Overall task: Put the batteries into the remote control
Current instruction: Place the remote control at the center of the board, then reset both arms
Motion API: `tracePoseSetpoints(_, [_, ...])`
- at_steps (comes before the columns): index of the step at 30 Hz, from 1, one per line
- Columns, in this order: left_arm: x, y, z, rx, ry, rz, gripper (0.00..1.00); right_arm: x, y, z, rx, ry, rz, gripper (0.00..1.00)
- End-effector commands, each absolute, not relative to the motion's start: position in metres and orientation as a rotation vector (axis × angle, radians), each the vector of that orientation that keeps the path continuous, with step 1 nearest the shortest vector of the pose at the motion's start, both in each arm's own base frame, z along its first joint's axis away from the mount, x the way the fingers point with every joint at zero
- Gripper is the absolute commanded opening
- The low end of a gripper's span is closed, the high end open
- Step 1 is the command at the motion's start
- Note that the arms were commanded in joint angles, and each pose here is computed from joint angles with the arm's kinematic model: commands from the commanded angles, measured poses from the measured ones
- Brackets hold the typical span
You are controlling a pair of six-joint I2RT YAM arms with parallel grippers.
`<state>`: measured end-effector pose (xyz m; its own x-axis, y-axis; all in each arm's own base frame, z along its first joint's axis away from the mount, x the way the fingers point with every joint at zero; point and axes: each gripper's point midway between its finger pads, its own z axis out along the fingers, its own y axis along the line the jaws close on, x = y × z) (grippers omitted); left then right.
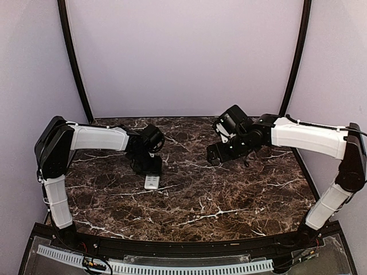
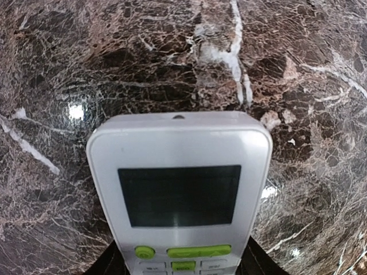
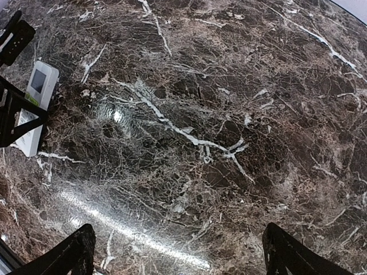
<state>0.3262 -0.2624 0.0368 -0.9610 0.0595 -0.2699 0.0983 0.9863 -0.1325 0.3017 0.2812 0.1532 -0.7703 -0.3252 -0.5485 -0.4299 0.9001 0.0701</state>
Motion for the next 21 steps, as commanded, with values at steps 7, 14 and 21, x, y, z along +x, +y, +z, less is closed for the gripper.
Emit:
tracePoseSetpoints(7, [0.31,-0.248,0.013,0.028,2.993,-0.131,0.95,0.306,0.266,0.159,-0.503,2.511,0.223,0.99])
tracePoseSetpoints(14, [0.328,-0.252,0.06,0.041,2.875,-0.162,0.99,0.315,0.253,0.169,-0.451,2.488,0.284,0.99])
tracePoseSetpoints(21, [0.373,-0.193,0.189,-0.03,2.393,-0.128,0.99,0.343,0.173,0.202,-0.201,2.296,0.495,0.99])
